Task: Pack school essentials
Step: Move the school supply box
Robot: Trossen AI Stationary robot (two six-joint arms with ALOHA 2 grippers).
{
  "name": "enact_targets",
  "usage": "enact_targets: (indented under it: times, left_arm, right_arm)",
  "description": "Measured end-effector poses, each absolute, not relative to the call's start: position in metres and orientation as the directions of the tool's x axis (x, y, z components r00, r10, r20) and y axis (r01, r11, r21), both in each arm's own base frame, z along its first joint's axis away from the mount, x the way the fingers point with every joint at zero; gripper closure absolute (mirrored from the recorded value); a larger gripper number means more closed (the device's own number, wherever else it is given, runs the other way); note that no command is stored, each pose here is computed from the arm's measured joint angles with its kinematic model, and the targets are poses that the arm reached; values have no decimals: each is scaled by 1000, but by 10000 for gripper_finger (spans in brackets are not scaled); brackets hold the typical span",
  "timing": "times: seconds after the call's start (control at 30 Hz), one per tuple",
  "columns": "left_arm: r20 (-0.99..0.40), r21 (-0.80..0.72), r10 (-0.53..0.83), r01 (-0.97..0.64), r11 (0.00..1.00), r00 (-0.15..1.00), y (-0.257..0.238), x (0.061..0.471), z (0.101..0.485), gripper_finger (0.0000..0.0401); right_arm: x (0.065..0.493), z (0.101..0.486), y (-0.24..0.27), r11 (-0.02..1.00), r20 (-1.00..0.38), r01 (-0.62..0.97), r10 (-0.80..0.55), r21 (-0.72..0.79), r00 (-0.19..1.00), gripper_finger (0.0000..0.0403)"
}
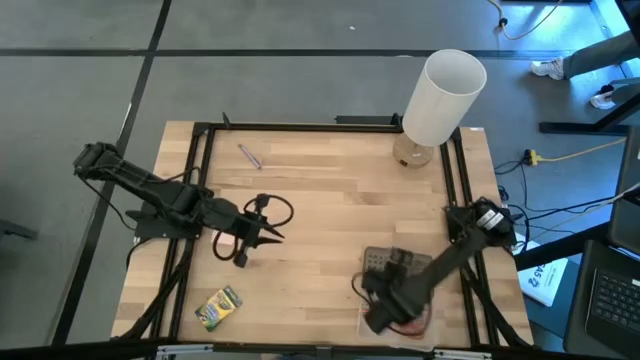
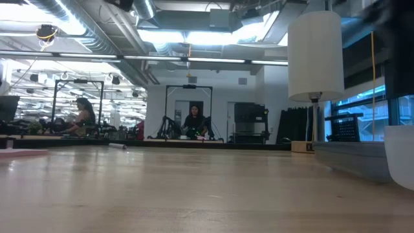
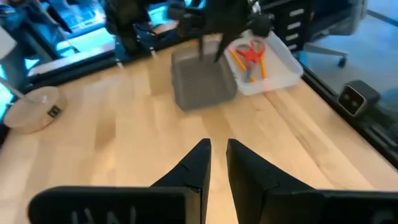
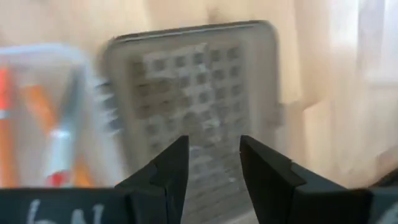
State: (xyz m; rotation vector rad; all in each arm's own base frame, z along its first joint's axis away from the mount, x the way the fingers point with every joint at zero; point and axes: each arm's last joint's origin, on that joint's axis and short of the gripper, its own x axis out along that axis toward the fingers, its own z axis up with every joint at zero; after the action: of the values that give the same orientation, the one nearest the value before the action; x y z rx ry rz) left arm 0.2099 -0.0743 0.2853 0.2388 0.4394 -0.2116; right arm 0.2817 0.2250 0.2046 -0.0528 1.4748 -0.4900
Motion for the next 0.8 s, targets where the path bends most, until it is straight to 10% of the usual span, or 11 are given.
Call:
enact_targets:
  times: [0.8]
  left_arm:
    - [-508, 183, -115, 238, 954, 854, -55, 176, 294, 354]
  right_arm:
    - [340, 165, 119, 971, -992, 236, -7, -38, -129, 302]
